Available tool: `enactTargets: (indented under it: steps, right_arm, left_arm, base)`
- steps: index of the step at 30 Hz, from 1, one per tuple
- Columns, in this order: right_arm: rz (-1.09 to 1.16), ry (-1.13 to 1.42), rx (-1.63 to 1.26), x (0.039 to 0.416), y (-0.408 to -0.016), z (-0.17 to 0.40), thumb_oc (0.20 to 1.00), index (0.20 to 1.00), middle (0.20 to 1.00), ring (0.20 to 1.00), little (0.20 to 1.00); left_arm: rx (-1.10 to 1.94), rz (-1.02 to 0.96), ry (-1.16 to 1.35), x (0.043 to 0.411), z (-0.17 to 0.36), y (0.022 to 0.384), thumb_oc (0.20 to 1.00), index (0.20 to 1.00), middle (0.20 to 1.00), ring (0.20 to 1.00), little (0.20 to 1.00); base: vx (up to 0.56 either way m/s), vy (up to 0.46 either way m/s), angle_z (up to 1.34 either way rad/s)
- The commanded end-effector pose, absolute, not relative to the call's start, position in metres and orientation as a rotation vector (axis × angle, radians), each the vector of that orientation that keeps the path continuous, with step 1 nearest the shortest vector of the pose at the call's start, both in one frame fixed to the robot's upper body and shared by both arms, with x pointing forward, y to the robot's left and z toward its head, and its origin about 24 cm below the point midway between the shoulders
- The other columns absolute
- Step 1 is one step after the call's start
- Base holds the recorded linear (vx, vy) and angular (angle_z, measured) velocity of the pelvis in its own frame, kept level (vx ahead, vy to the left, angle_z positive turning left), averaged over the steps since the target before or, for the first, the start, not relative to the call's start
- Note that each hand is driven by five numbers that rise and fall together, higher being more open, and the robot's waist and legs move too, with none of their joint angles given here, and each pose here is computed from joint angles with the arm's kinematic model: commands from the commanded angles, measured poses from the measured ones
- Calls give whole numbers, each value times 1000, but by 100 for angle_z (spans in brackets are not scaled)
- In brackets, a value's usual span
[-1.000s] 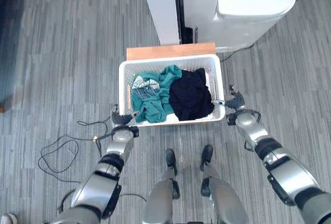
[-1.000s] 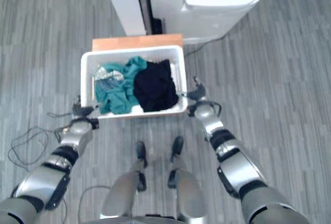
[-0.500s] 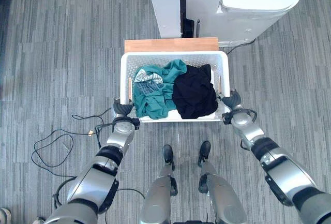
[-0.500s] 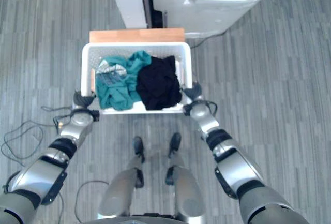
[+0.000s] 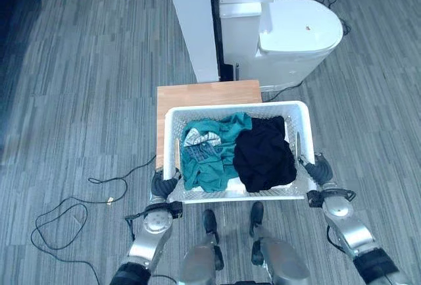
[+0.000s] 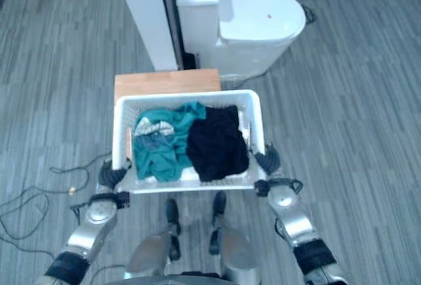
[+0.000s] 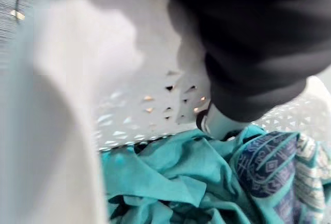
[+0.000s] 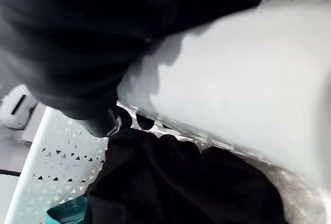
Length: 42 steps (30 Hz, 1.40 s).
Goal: Grab the laundry basket,head to the washer,open it,put in the laundry and shut it.
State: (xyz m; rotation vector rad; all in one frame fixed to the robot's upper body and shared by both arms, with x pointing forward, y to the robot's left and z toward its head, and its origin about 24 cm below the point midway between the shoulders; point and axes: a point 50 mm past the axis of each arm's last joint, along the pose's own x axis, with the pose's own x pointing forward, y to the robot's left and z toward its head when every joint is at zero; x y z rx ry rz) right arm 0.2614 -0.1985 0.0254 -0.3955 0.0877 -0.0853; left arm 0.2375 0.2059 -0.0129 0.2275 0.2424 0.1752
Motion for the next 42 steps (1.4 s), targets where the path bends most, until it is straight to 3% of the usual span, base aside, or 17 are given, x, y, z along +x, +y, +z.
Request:
enactTargets:
  steps: [1, 12, 21, 42]
  right_arm:
    - [-69, -88, -383, 259, -212, 58, 200, 200, 200, 200, 200]
    - [-112, -56, -379, 234, -225, 50, 200, 200, 200, 200, 200]
    - [-55, -134, -333, 247, -199, 60, 200, 200, 200, 200, 200]
    - [-60, -81, -387, 242, -210, 52, 200, 200, 200, 200, 200]
  left_arm:
    - [248, 136, 159, 236, 2, 224, 200, 200, 200, 200, 200]
    - [316, -24, 96, 229, 14, 204, 200, 200, 200, 200, 200]
    - [326, -42, -44, 248, 45, 194, 200, 200, 200, 200, 200]
    - [269, -78, 135, 222, 4, 186, 200, 200, 200, 200, 200]
  base:
    - [37, -7, -7]
    - [3, 105, -43]
    - [6, 21, -177]
    - [202, -119, -75]
